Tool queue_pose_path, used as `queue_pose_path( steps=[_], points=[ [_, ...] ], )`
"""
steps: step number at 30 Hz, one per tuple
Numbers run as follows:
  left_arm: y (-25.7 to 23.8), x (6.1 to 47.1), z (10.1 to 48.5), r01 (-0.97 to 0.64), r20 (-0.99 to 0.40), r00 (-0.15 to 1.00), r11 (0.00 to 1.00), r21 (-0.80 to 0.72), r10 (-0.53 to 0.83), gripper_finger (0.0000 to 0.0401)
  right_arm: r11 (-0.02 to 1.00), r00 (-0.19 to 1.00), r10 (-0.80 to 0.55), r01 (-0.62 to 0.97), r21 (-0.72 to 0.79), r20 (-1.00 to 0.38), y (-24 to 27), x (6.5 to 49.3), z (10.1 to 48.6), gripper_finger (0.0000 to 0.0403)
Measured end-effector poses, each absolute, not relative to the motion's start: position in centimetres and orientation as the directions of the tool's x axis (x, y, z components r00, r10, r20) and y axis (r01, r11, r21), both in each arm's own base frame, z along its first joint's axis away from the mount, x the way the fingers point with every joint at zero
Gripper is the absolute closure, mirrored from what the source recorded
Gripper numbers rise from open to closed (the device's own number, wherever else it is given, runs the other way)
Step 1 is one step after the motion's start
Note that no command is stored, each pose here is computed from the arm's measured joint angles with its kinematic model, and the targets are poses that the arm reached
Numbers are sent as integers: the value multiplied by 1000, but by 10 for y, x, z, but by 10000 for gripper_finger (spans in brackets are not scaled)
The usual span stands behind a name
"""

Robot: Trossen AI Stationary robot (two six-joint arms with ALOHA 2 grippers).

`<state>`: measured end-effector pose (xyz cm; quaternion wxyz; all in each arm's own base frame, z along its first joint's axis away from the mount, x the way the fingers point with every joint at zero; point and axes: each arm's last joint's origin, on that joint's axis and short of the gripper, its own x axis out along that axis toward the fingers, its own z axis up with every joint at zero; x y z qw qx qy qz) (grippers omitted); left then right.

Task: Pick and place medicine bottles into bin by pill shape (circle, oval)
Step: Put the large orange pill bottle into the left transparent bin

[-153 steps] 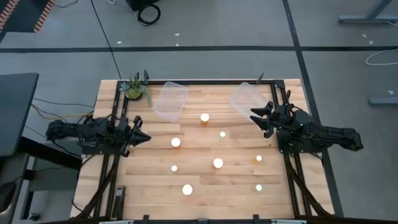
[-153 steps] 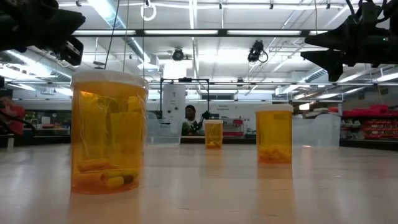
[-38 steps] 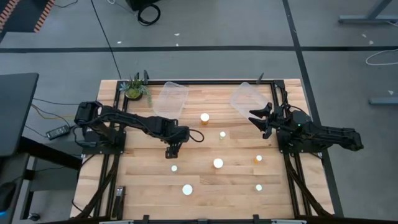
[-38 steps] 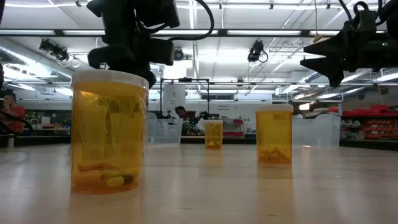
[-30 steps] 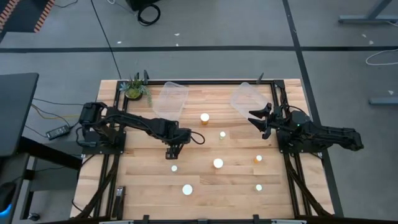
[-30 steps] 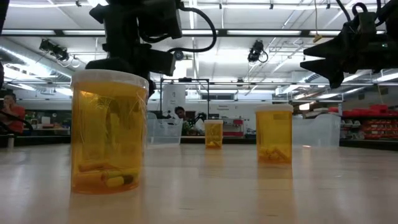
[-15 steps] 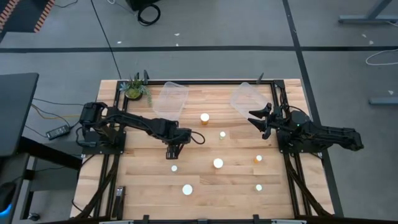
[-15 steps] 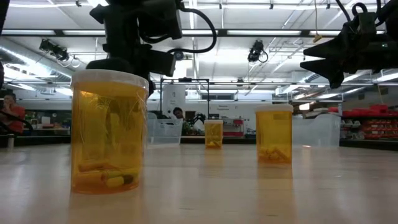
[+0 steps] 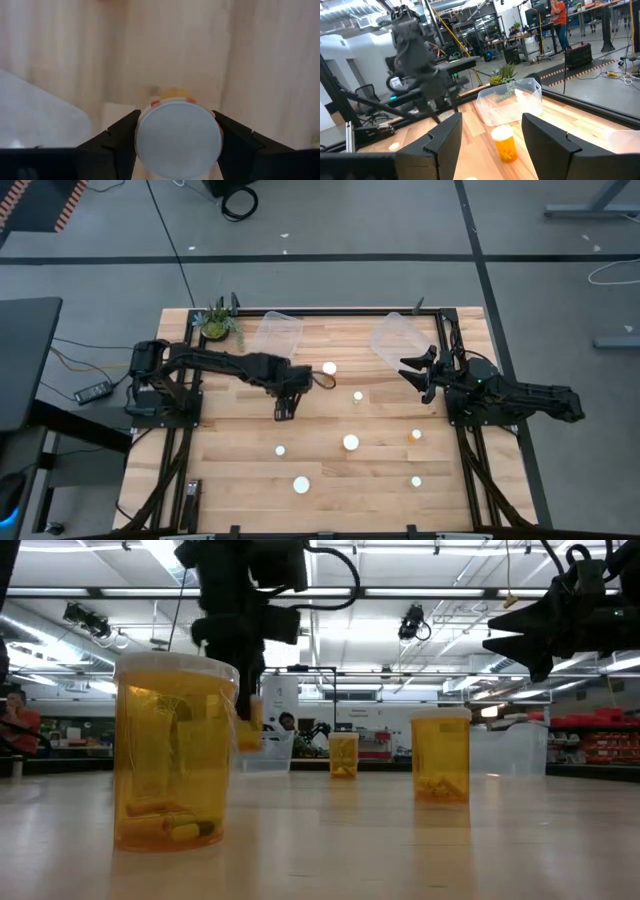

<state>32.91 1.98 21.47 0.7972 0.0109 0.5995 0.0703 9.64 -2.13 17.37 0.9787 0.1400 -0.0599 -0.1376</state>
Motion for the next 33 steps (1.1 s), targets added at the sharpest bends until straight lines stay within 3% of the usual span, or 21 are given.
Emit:
queue_pose_path(
  steps=[10,33],
  points=[
    [73,336,248,-203,-921,342,972,120,186,178,923,955,-286,253,290,78,-21,96,174,189],
    [191,300,247,-522,-890,316,843,126,329,174,923,955,-286,253,290,78,-21,96,174,189]
  ],
)
